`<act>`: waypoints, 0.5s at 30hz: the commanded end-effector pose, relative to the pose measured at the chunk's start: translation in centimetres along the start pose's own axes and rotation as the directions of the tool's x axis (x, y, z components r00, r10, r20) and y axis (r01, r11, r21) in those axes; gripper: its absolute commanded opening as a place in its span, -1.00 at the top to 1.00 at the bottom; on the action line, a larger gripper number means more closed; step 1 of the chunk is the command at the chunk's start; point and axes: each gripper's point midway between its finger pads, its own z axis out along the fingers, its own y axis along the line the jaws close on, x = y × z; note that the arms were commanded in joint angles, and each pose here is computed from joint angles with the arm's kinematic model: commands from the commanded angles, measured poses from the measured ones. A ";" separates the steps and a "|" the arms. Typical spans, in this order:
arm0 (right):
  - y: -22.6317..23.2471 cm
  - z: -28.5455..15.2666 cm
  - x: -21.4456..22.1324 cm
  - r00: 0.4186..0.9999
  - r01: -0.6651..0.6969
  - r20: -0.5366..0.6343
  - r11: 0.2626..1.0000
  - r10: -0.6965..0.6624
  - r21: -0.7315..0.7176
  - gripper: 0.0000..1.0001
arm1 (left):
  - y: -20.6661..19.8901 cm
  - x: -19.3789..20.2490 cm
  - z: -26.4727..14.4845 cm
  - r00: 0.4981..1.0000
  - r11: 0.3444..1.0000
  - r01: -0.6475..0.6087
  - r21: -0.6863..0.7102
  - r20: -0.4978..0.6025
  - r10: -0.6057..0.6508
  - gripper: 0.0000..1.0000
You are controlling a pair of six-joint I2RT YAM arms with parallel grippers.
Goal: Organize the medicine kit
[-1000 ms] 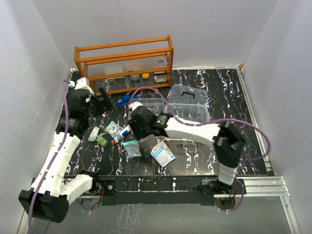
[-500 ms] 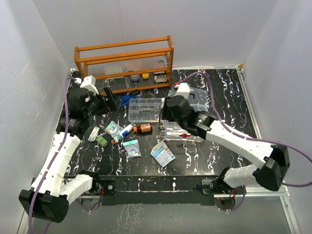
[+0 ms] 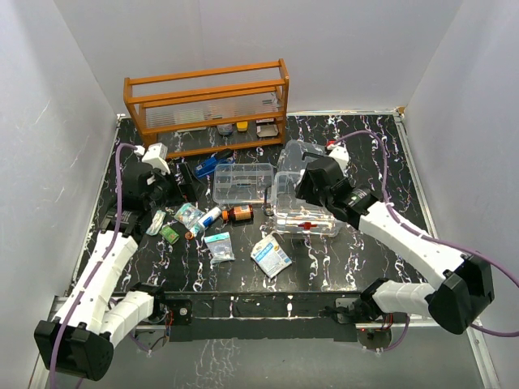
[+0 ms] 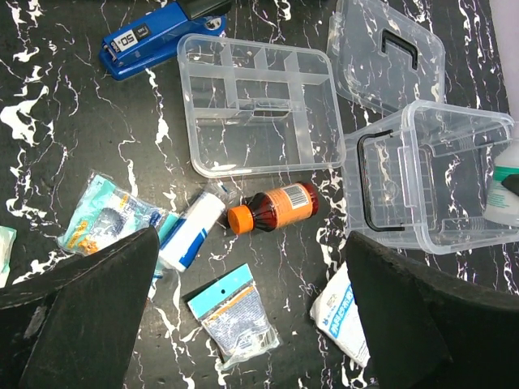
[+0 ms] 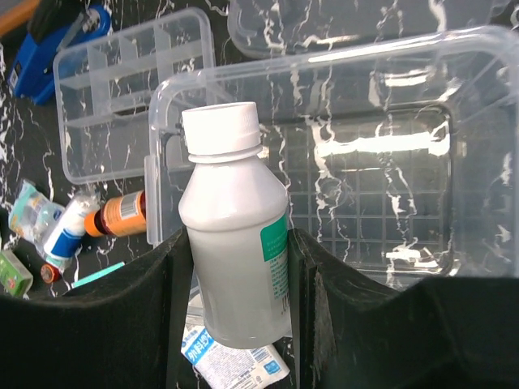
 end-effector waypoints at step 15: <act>2.5 5.4 4.1 0.988 -0.016 -0.156 0.997 0.005 -0.071 0.47 | -2.0 -1.7 0.0 0.991 0.991 0.006 0.130 0.130 -0.023 -0.93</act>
